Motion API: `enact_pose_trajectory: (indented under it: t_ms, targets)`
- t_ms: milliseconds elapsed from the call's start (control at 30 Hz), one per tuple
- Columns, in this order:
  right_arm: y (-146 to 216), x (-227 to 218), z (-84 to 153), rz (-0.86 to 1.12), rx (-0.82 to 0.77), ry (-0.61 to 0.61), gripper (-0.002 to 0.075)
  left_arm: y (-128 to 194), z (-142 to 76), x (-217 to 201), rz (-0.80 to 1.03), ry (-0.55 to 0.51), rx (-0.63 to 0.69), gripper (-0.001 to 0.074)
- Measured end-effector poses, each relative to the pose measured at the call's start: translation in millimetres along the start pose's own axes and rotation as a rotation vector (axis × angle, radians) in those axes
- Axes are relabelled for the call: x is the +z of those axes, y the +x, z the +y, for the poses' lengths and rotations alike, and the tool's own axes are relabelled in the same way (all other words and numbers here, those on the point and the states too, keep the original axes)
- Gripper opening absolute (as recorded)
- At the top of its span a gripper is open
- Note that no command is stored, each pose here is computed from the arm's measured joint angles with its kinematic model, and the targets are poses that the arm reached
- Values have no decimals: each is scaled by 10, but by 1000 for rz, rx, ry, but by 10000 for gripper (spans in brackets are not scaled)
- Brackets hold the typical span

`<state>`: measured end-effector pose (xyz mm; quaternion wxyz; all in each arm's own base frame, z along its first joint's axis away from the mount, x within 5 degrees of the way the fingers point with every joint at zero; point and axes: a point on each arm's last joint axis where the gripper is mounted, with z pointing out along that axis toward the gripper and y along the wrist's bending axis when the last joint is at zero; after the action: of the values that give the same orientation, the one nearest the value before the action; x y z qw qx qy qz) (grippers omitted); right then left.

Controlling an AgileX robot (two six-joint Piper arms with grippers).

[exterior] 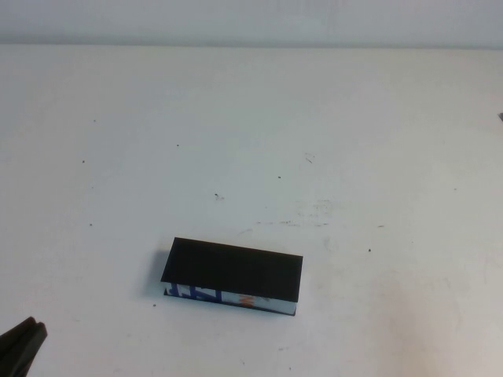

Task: Return glasses to glasses case

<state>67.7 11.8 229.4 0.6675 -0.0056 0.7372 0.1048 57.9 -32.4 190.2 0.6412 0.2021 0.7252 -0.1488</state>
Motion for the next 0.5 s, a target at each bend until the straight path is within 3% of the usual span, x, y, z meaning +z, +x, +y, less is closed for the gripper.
enact_pose_trajectory:
  t_ms: [200, 500]
  targets:
    - [323, -87, -95, -55, -9, 78, -13, 0, 0, 0, 0, 0, 0, -1]
    - [560, -101, -81, 179, -11, 59, -13, 0, 0, 0, 0, 0, 0, -1]
